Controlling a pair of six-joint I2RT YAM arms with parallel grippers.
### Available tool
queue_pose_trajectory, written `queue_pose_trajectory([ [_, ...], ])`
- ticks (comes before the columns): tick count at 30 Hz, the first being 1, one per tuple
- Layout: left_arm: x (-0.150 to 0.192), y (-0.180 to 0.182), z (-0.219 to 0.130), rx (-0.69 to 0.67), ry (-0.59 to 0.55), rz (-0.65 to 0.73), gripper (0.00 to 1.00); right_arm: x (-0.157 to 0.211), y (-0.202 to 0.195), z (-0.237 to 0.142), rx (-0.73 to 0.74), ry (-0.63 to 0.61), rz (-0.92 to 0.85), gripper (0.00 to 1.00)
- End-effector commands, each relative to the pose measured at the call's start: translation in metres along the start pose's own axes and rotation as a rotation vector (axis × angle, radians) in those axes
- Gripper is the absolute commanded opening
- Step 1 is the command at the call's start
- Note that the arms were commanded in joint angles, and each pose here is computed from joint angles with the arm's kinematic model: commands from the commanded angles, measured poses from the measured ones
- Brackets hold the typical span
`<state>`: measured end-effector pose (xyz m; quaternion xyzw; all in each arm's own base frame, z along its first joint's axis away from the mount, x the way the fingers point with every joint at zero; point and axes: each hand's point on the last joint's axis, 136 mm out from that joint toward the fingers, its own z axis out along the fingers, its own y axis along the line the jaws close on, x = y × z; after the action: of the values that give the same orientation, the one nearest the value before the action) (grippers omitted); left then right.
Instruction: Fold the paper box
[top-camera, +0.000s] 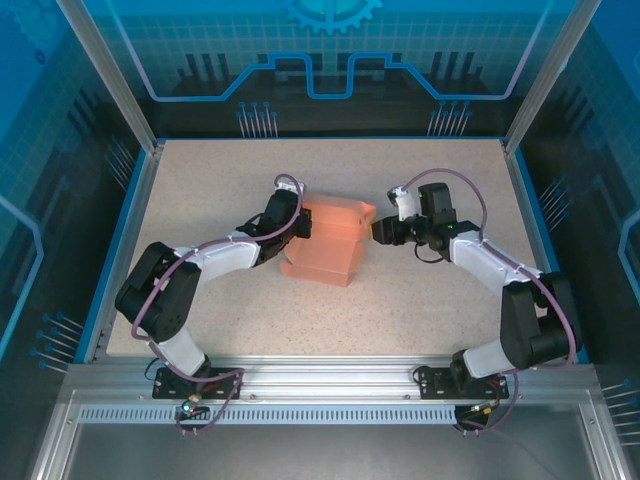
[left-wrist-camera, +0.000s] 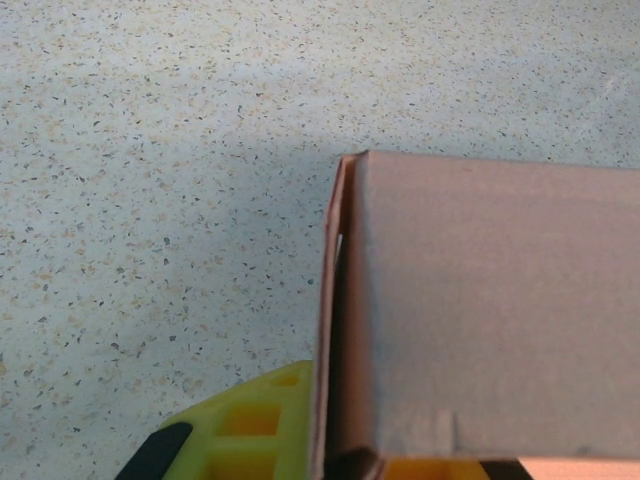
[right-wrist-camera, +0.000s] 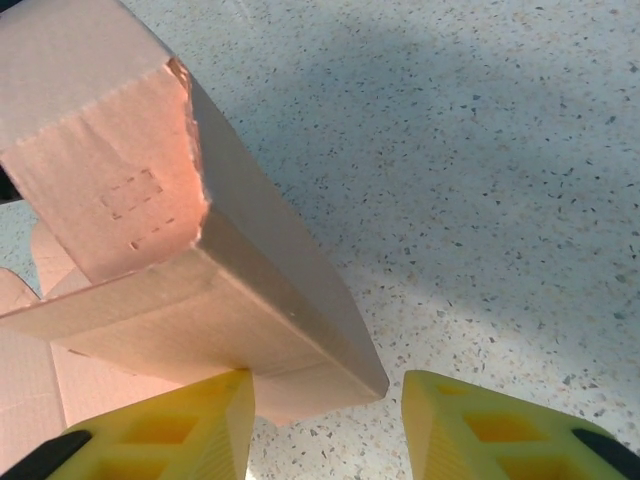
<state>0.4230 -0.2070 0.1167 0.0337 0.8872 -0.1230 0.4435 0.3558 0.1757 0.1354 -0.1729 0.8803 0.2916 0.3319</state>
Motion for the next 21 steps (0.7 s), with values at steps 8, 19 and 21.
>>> queue_pose_trajectory([
  [8, -0.009, -0.007, -0.007, 0.037, -0.014, -0.014, 0.05, -0.02, 0.027, 0.005, -0.112, -0.035, -0.145, 0.42],
  [19, -0.009, -0.008, -0.008, 0.044, -0.012, -0.012, 0.05, -0.025, 0.04, 0.012, -0.145, -0.05, -0.25, 0.4],
  [21, -0.01, -0.008, -0.009, 0.045, -0.014, -0.012, 0.05, -0.025, 0.043, 0.013, -0.153, -0.057, -0.268, 0.39],
])
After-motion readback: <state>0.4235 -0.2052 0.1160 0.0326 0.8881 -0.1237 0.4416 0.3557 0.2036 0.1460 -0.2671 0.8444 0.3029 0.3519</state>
